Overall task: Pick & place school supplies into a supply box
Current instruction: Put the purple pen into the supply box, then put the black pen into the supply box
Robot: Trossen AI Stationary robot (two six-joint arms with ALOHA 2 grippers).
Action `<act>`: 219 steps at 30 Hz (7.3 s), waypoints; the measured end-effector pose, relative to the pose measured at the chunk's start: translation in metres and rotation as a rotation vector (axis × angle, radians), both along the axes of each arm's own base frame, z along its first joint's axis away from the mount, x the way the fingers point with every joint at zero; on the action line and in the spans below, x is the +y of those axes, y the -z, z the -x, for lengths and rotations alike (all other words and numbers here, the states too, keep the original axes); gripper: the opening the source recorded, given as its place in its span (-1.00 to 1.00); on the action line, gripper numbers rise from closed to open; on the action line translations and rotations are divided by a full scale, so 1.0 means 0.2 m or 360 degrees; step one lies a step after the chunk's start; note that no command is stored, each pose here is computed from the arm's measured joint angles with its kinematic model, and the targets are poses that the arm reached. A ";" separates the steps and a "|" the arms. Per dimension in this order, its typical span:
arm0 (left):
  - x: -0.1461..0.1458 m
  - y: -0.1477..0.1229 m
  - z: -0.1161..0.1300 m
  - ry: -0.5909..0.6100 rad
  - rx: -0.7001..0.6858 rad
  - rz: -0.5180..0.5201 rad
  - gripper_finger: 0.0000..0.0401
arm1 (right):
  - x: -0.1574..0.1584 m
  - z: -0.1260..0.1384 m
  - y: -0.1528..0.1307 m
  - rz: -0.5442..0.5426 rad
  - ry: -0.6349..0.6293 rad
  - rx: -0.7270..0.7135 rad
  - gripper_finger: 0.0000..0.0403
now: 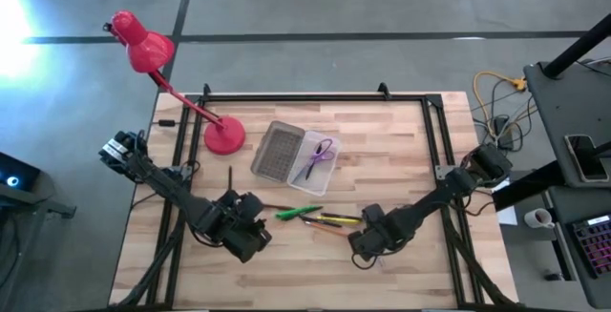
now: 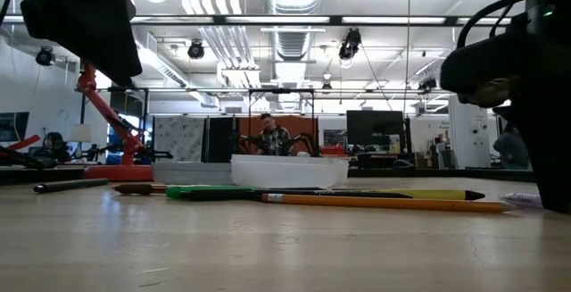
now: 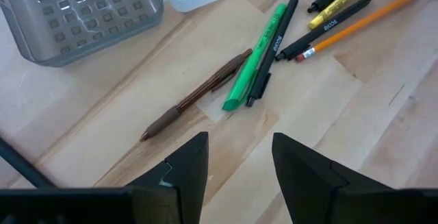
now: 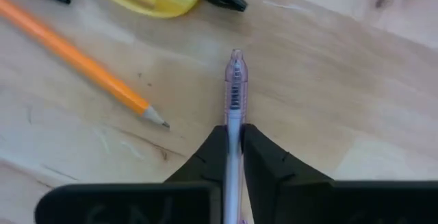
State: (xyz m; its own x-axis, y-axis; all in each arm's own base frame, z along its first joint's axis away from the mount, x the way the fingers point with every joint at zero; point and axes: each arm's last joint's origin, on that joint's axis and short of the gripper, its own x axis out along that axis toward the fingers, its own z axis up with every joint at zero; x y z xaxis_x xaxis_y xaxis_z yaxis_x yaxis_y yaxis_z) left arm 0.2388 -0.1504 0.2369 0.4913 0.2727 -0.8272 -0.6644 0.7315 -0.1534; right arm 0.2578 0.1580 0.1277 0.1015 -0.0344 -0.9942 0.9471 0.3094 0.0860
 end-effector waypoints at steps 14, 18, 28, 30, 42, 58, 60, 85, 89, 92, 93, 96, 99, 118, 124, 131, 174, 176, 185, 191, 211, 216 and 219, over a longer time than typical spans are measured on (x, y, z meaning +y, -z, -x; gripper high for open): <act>-0.02 0.02 0.03 -0.0030 0.0006 0.0020 -0.27 | -0.38 -0.12 -0.40 0.0404 0.0166 -0.0729 -0.93; -0.01 0.05 0.04 -0.0064 0.0024 0.0017 -0.27 | -0.64 -0.21 -0.44 0.0373 0.0308 -0.0969 -0.93; -0.04 0.07 0.07 -0.0133 0.0006 0.0097 -0.27 | -1.06 -0.39 -0.30 0.0221 0.0535 -0.1062 -0.89; -0.04 0.07 0.07 -0.0135 0.0005 0.0101 -0.27 | -1.07 -0.43 -0.26 0.0161 0.0561 -0.1036 -0.82; -0.03 0.05 0.10 -0.0206 0.0014 0.0118 -0.27 | -1.07 -0.52 -0.26 0.0110 0.0286 -0.1026 -0.29; 0.42 0.20 0.30 -0.0752 0.0346 0.0337 -0.27 | -0.94 -0.23 -0.57 0.0494 -0.0196 -0.0739 -0.12; 0.47 0.25 0.33 -0.0808 0.0335 0.0347 -0.27 | -0.92 -0.22 -0.57 0.0507 -0.0182 -0.0699 -0.12; 0.63 0.64 0.36 -0.0939 0.0606 0.0152 -0.48 | -0.88 -0.23 -0.55 0.0604 -0.0164 -0.0673 -0.15; 0.63 0.63 0.35 -0.0888 0.0556 0.0148 -0.84 | -0.87 -0.23 -0.55 0.0614 -0.0219 -0.0660 -0.15; 0.62 0.61 0.34 -0.0886 0.0528 0.0173 -0.93 | -0.83 -0.21 -0.58 0.0584 -0.0275 -0.0685 -0.15; 0.62 0.59 0.33 -0.0884 0.0515 0.0192 -0.92 | -0.81 -0.19 -0.60 0.0589 -0.0280 -0.0694 -0.15; 0.61 0.49 0.25 -0.0856 0.0386 0.0254 -0.93 | -0.74 -0.12 -0.66 0.0669 -0.0276 -0.0659 -0.15; 0.57 0.30 0.10 -0.0699 0.0011 0.0308 -0.94 | -0.71 -0.03 -0.71 0.0754 -0.0232 -0.0605 -0.15; 0.72 -0.08 -0.52 -0.0244 -0.0277 0.0009 -0.94 | -0.72 0.36 -0.75 0.0641 0.0012 -0.0180 -0.41; 0.67 -0.17 -0.54 -0.0191 -0.0297 -0.0031 -0.94 | -0.71 0.35 -0.49 0.0451 -0.0132 -0.0143 -0.52; 0.55 -0.23 -0.39 -0.0282 -0.0283 -0.0027 -0.94 | -0.78 0.17 -0.22 0.0452 -0.0171 -0.0257 -0.79; 0.25 -0.34 -0.15 -0.0370 -0.0456 -0.0081 -0.94 | -1.04 -0.82 -0.16 0.0163 -0.0706 -0.0608 -0.83; 0.24 -0.35 -0.14 -0.0370 -0.0485 -0.0095 -0.94 | -1.04 -0.86 -0.27 0.0227 -0.0684 -0.0799 -0.83; 0.21 -0.38 -0.11 -0.0365 -0.0541 -0.0104 -0.94 | -1.17 -0.63 -0.67 0.0597 -0.0514 -0.0780 -0.83; 0.24 -0.37 -0.12 -0.0333 -0.0512 -0.0157 -0.94 | -1.11 -0.29 -0.87 0.0893 -0.0390 -0.0242 -0.83; 0.77 -0.04 -0.35 -0.0545 -0.1006 0.0292 -0.89 | -0.79 0.39 -0.86 0.0828 0.0306 -0.0293 -0.83; 0.83 0.08 -0.40 -0.0615 -0.1049 0.0394 -0.95 | -0.78 0.33 -0.76 0.0792 0.0295 -0.0392 -0.83; 0.83 0.11 -0.50 -0.0597 -0.0999 0.0411 -0.95 | -0.79 0.28 -0.72 0.0767 0.0248 -0.0460 -0.83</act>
